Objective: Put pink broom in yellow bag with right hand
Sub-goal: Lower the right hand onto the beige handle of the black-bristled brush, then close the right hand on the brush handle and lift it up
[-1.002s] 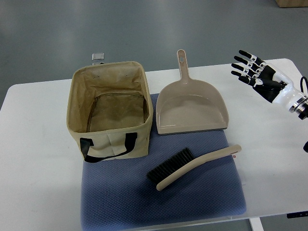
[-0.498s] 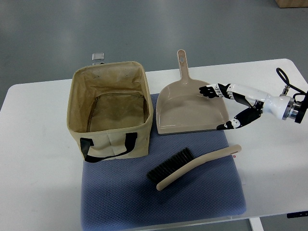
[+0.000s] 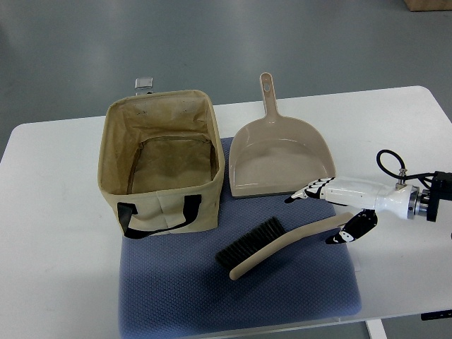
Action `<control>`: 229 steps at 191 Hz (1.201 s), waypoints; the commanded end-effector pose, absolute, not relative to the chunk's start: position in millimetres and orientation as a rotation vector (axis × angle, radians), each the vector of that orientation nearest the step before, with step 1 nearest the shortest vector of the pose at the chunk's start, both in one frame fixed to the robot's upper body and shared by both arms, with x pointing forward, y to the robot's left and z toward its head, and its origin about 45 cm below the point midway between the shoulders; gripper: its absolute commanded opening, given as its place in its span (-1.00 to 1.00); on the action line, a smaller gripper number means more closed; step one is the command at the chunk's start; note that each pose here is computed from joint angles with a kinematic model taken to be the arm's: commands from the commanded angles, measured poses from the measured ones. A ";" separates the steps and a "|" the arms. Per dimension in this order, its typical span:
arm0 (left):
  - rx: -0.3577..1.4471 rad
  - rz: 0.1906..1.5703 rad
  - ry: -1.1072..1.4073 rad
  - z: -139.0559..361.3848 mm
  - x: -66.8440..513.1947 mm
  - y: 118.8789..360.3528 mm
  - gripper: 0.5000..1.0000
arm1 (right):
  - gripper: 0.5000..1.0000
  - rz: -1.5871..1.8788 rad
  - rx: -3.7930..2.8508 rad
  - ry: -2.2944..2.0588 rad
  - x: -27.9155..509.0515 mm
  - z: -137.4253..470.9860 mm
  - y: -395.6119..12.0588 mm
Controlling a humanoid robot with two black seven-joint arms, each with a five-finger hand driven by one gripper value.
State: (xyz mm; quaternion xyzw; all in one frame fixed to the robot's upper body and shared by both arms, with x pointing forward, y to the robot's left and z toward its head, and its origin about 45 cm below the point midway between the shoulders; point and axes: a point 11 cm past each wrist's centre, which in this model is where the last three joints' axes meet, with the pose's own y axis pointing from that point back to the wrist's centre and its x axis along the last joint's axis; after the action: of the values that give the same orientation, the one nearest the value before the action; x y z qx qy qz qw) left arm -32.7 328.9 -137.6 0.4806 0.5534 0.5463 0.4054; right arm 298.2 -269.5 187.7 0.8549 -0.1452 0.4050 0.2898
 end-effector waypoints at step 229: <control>1.214 1.380 1.396 -137.5 -32.8 329.5 1.00 | -0.89 1.140 2.115 -0.354 294.2 146.1 -256.3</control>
State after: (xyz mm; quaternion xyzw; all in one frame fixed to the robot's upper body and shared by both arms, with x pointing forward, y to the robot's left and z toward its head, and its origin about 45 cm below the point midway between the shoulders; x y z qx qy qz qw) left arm -32.8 328.9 -137.6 0.4806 0.5535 0.5462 0.4054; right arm 294.0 -255.8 147.2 0.8180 -0.1364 0.4379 0.3473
